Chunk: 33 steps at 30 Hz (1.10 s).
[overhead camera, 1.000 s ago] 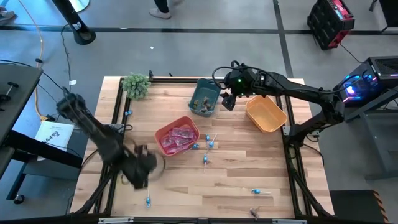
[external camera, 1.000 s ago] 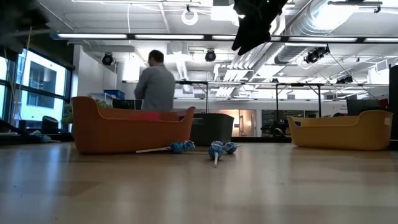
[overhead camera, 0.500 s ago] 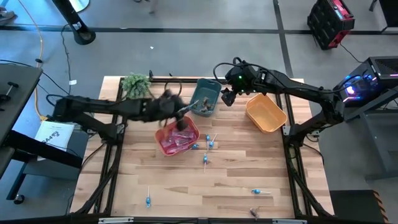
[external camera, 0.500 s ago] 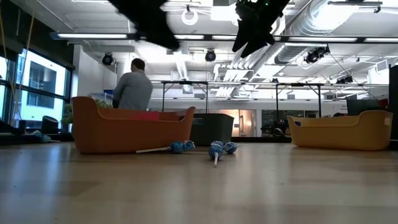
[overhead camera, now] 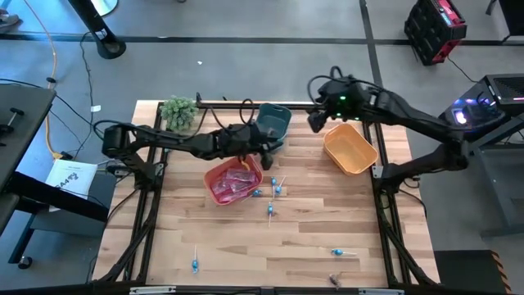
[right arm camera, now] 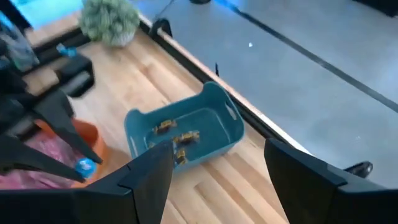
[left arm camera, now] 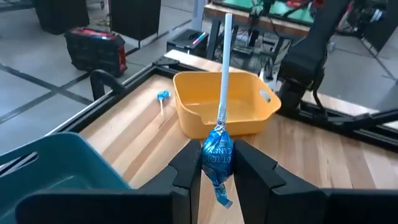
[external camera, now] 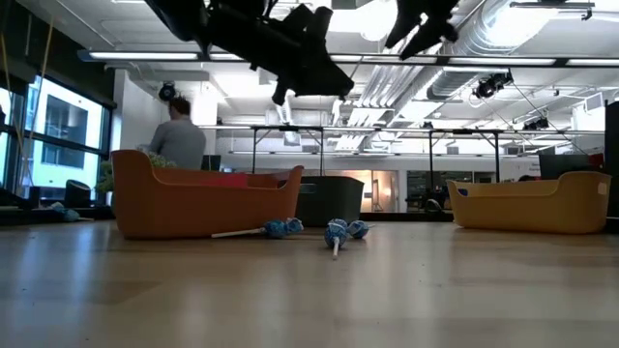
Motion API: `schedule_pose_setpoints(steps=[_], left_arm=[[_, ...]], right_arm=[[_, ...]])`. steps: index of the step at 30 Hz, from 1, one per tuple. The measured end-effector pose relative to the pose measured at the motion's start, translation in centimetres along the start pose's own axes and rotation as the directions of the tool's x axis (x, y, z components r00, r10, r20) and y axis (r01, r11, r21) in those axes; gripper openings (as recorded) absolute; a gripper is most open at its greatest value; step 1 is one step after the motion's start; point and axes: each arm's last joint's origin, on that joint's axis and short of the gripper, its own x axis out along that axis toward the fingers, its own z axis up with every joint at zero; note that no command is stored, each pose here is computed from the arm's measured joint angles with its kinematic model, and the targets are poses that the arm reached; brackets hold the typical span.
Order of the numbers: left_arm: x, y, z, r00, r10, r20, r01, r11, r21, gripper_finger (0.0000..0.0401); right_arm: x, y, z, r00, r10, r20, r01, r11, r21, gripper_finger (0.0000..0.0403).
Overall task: Sort candy
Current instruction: Put the blue candy into the yellow bin
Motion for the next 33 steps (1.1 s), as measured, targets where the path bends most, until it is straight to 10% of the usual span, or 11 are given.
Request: schedule_pose_setpoints(steps=[13, 22, 25, 33], left_arm=[[-4.5, 0.2, 4.6, 0.989, -0.024, 0.146, 0.016, 0.999, 0.051, 0.0063], [-12.5, 1.1, 8.5, 0.981, 0.02, 0.195, -0.035, 0.997, 0.075, 0.0063], [-13.9, 0.8, 8.5, 0.984, 0.004, 0.176, -0.018, 0.996, 0.083, 0.0063], [-16.1, 0.0, 7.9, 0.995, -0.033, 0.092, 0.028, 0.998, 0.056, 0.0063]], right_arm=[[0.8, -2.0, -7.0, 0.886, -0.234, -0.401, 0.32, 0.934, 0.161, 0.0233], [6.6, -4.1, -17.0, 0.719, -0.32, -0.617, 0.524, 0.832, 0.18, 0.0075], [7.7, -4.3, -18.8, 0.726, -0.312, -0.614, 0.531, 0.821, 0.211, 0.0015], [9.9, -3.7, -20.3, 0.837, -0.19, -0.513, 0.444, 0.784, 0.434, 0.0002]])
